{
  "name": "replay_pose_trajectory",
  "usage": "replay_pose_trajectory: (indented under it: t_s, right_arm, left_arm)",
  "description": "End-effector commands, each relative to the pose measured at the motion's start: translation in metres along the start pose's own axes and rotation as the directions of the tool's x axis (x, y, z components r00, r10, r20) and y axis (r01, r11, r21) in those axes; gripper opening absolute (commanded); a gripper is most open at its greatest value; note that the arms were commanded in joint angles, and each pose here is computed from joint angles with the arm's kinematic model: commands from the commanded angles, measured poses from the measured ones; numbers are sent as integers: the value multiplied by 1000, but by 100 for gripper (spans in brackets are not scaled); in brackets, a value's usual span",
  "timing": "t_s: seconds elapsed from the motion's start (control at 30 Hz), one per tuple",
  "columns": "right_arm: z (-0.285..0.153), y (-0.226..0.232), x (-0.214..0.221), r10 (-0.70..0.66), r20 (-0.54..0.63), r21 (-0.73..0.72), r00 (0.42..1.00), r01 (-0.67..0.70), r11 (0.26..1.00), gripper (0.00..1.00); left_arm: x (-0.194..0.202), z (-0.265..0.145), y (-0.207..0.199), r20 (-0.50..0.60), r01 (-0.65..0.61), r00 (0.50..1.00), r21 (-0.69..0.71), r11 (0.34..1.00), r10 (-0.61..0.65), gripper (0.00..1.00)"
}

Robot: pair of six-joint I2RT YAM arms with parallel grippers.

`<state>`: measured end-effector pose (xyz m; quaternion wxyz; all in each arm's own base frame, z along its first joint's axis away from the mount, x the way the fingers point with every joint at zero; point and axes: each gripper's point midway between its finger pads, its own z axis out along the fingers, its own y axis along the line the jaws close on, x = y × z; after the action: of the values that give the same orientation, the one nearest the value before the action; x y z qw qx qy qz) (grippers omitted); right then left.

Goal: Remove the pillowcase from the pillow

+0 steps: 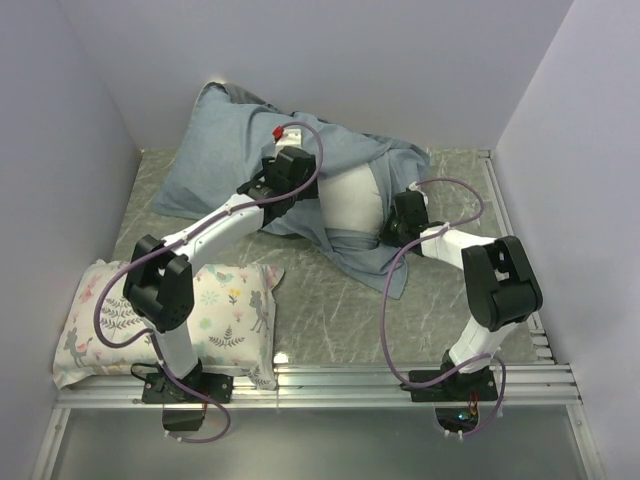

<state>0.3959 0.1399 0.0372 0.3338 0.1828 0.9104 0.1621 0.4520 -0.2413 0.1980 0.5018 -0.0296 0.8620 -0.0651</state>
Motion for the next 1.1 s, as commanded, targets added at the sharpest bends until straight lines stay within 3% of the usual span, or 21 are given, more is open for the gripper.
replay_pose_trajectory:
  t_s: [0.0,0.2,0.4,0.5,0.6,0.7,0.77,0.83,1.07]
  right_arm:
    - [-8,8,10,4,-35,-38,999,-5,999,0]
    - [-11,10,8,3,-30,-45,1000,-4,999,0]
    - [-13,11,5,6,-19,-48,1000,-7,999,0]
    - [-13,13,5,15,-8,-63,1000,-16,998,0]
    - [-14,12,7,36,-8,-80,999,-37,996,0]
    - [-15,12,10,70,-19,-110,997,-72,991,0]
    - [-14,9,13,88,-29,-117,996,-91,989,0]
    - [-14,9,13,96,-31,-124,995,-99,987,0]
    - [-17,8,11,101,-13,-129,995,-102,986,0]
  left_arm:
    - [-50,-36,-11,108,-10,994,20,1000,8,77]
    - [-69,-76,-38,152,-22,988,99,995,6,83]
    - [-47,-101,-112,89,-9,996,370,929,-26,84]
    - [-22,-83,-134,18,21,999,402,915,-31,85]
    - [2,-64,-152,-35,81,997,443,893,-73,94]
    - [26,-43,-163,-86,119,992,445,887,-90,95]
    - [44,-18,-160,-109,118,991,377,919,-83,96]
    - [64,6,-148,-124,94,990,276,956,-62,97]
    - [110,48,-133,-174,5,985,149,989,21,99]
